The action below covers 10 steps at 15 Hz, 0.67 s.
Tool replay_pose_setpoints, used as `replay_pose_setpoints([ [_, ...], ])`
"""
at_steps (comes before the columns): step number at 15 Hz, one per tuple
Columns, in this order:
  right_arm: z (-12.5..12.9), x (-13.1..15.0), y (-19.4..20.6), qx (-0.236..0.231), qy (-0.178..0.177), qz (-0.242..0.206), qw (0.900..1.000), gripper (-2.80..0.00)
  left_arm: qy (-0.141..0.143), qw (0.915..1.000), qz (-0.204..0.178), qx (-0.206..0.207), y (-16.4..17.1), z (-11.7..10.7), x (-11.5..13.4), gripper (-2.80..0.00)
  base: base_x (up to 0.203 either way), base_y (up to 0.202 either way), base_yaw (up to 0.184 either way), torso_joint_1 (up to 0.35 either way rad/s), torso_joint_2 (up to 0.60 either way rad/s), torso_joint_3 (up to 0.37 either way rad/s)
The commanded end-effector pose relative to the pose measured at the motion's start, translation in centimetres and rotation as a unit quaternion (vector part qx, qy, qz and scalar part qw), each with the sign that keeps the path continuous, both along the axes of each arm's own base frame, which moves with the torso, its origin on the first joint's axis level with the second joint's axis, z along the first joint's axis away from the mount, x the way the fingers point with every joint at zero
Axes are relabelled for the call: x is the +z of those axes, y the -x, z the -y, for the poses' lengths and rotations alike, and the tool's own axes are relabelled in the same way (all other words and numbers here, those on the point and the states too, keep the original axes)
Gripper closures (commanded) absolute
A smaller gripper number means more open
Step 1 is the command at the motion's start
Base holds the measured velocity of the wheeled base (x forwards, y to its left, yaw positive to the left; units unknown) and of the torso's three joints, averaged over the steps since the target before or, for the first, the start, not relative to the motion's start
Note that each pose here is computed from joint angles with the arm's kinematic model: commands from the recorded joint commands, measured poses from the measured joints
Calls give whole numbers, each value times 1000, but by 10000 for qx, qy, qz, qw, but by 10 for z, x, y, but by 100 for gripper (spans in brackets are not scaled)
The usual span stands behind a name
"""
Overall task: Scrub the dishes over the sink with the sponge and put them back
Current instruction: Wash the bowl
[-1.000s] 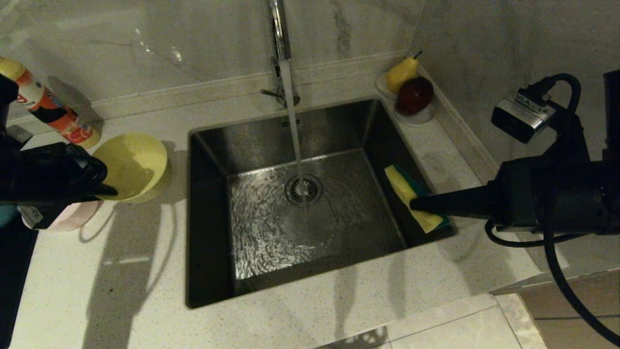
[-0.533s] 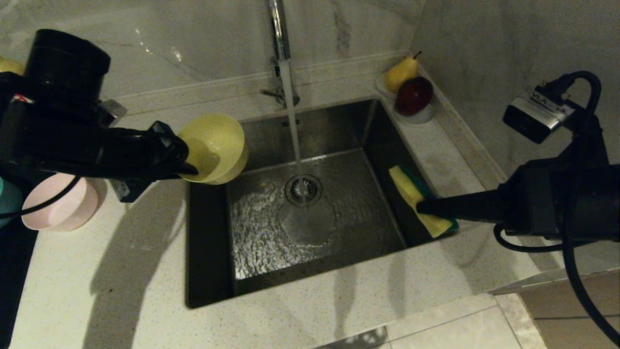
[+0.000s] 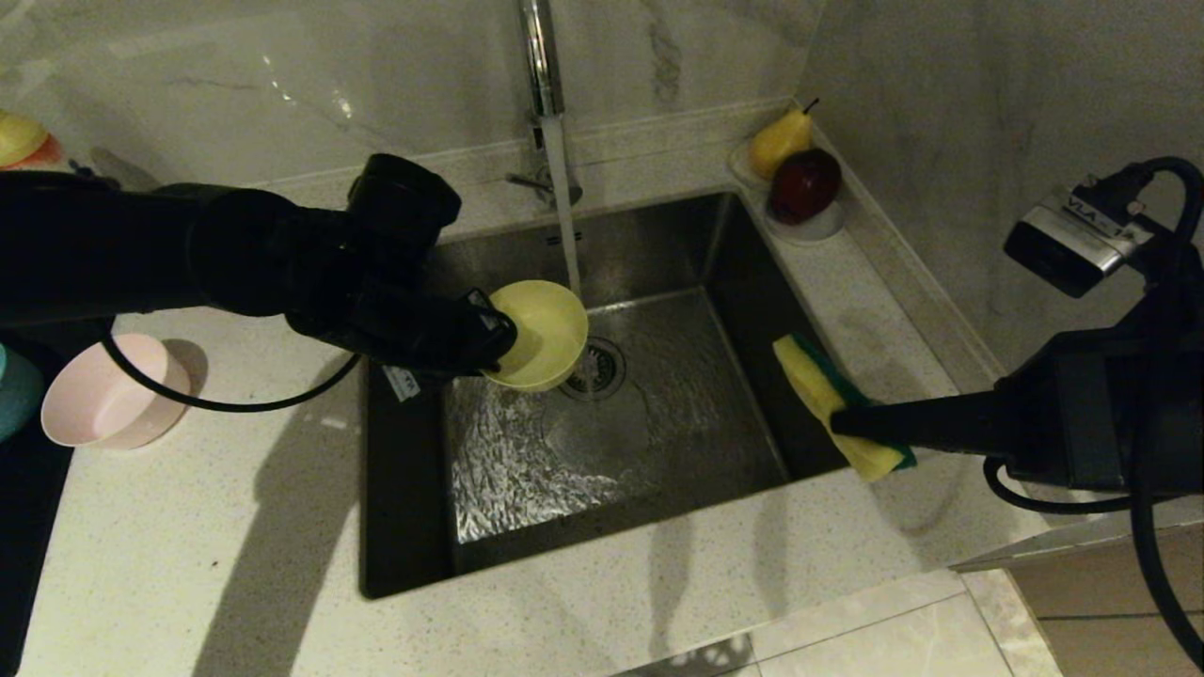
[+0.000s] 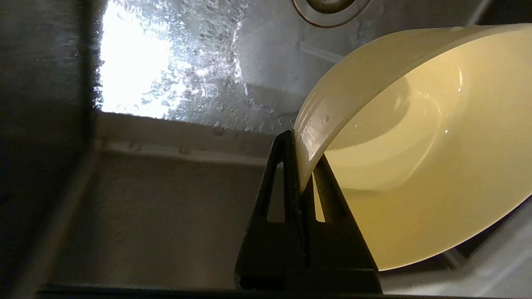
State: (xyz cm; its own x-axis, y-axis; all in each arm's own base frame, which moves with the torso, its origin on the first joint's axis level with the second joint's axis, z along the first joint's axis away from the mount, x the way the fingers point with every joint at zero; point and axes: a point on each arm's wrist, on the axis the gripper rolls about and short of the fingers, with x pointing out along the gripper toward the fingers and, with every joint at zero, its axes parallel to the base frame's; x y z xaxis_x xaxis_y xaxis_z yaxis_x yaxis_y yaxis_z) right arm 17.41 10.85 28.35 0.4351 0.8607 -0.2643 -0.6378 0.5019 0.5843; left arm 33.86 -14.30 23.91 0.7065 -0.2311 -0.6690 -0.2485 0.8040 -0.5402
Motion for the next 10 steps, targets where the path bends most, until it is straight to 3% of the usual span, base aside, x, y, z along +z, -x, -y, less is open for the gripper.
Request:
replay_pose_setpoints([
  [1,1,2,3,12,-31,25,10000,0,-57,9998,-164,-89,-15,15,-18,0,0,0,0,0,0,0],
  [10,2,2,2,-13,-35,18,10000,0,13,9999,23,-137,-29,27,-15,0,0,0,0,0,0,0],
])
